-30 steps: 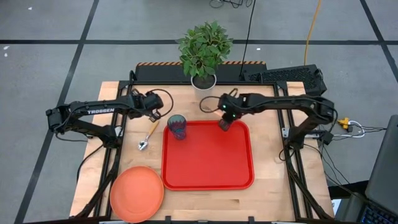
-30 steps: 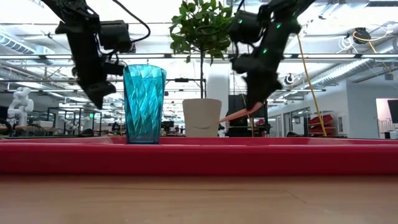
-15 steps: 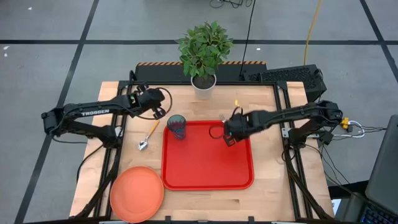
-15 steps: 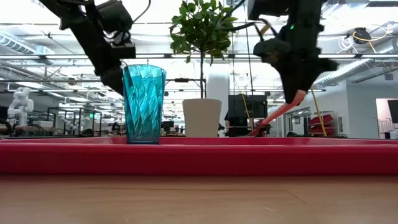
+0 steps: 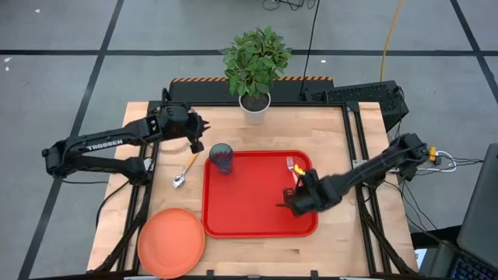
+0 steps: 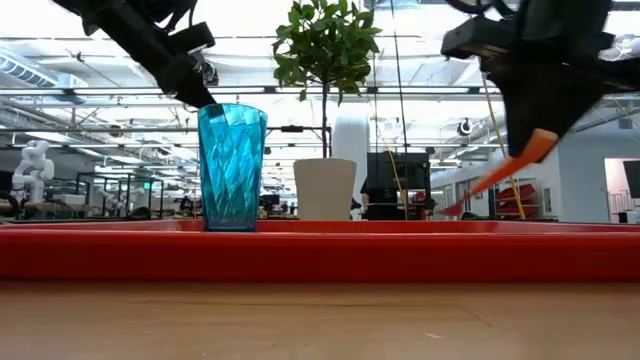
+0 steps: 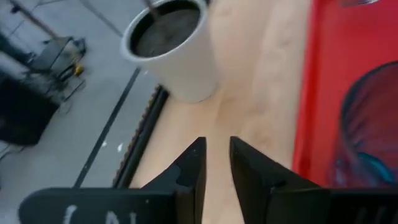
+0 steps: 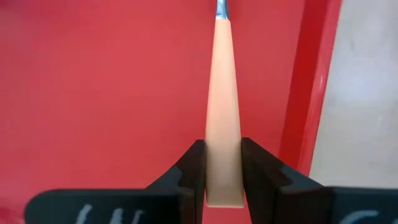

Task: Pick and place plate/cup/fork/spoon on tray
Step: Put the light brown fork on the left of the red tray

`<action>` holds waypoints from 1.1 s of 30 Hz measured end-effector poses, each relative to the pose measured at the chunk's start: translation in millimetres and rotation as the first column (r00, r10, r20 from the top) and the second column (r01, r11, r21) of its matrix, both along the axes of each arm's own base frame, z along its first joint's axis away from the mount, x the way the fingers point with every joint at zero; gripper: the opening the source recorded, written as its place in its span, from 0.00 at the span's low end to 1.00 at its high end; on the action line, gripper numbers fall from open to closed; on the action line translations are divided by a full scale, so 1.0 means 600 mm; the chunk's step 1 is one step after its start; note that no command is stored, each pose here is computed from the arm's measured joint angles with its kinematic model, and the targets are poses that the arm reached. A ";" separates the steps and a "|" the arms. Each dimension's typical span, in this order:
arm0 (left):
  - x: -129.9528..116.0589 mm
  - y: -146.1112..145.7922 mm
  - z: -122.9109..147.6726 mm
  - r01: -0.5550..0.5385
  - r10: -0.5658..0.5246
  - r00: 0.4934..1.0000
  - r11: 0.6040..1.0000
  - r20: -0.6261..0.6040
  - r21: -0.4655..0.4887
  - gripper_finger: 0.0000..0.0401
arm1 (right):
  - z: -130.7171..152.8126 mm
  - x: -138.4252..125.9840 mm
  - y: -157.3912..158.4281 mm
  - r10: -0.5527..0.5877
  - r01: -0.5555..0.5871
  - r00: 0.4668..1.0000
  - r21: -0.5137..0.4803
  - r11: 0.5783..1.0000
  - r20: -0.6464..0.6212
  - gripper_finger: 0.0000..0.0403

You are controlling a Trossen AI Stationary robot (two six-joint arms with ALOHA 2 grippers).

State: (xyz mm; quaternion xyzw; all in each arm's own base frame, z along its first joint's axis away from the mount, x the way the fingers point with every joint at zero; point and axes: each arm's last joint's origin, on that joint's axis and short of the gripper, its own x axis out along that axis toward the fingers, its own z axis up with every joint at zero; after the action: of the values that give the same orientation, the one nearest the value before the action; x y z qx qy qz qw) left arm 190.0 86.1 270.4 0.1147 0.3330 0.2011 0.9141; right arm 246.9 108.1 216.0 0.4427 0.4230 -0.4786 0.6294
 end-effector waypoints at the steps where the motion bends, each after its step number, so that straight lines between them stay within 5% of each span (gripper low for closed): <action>1: 0.001 -0.001 0.000 0.024 -0.024 1.000 1.000 0.004 -0.009 0.18 | -0.006 -0.001 0.009 -0.017 0.017 1.000 0.002 1.000 -0.002 0.15; 12: 0.004 -0.004 0.000 0.100 -0.099 0.995 0.994 0.024 -0.039 0.18 | -0.069 0.008 0.068 -0.106 0.107 0.994 0.023 0.994 -0.025 0.15; 33: 0.000 -0.006 -0.005 0.085 -0.085 0.996 0.993 -0.001 -0.076 0.18 | -0.092 0.011 0.084 -0.142 0.144 0.989 0.051 0.988 -0.043 0.15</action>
State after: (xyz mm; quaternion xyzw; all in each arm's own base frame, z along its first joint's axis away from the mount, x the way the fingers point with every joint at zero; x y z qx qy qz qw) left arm 190.2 82.8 267.2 0.0946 0.3372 0.1489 0.9248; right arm 253.8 158.4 160.8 0.4791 0.4150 -0.5196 0.5729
